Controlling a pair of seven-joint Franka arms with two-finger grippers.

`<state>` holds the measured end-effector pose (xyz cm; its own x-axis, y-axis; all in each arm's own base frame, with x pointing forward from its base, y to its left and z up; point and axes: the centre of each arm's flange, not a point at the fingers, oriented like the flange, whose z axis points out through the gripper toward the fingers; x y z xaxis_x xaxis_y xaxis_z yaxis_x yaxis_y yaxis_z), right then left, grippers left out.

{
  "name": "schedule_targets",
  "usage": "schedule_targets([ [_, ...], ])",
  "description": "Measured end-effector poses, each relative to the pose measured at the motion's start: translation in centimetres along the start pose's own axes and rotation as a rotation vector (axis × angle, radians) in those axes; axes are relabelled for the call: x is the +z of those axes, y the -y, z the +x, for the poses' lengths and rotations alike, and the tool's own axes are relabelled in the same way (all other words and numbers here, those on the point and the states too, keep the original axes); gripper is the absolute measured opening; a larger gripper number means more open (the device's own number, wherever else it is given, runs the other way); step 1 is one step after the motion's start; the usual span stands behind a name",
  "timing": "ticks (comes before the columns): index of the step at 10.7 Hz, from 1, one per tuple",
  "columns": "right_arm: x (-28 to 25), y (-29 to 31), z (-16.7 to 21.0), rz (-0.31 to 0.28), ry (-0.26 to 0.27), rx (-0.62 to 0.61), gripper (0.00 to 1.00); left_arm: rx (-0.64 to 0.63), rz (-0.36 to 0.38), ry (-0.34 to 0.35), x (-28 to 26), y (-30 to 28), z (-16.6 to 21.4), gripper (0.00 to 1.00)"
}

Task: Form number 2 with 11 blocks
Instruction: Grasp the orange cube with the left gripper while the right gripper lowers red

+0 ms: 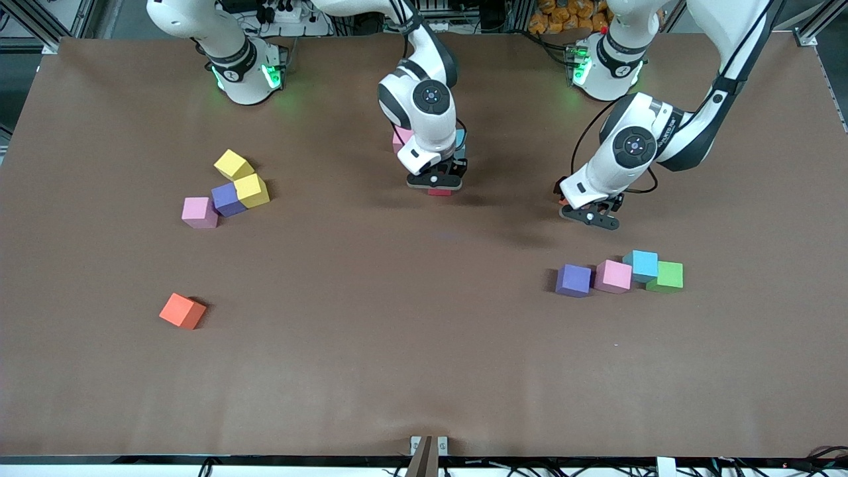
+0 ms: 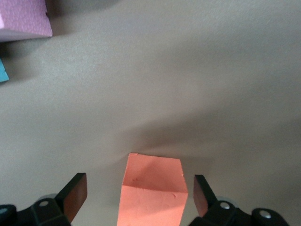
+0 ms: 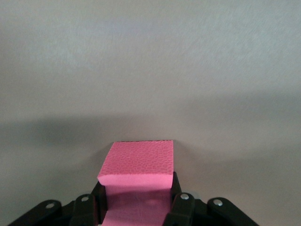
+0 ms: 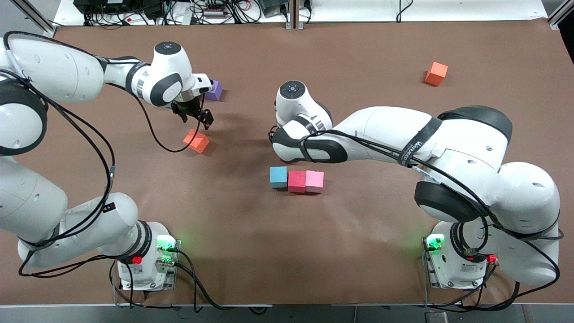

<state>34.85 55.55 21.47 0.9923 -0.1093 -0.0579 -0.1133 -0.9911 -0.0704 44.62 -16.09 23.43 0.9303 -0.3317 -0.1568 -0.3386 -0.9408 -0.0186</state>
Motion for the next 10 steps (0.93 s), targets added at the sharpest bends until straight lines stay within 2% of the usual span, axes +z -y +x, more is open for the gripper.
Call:
schedule_targets([
  [2,0.2,0.5,-1.1,0.01,0.019,0.001,0.52,0.001,-0.003,0.006,0.6,0.2,-0.5,1.0],
  [10,0.6,1.5,-3.4,0.006,0.033,-0.029,0.52,0.008,-0.005,0.023,1.9,-0.2,-1.7,1.0],
])
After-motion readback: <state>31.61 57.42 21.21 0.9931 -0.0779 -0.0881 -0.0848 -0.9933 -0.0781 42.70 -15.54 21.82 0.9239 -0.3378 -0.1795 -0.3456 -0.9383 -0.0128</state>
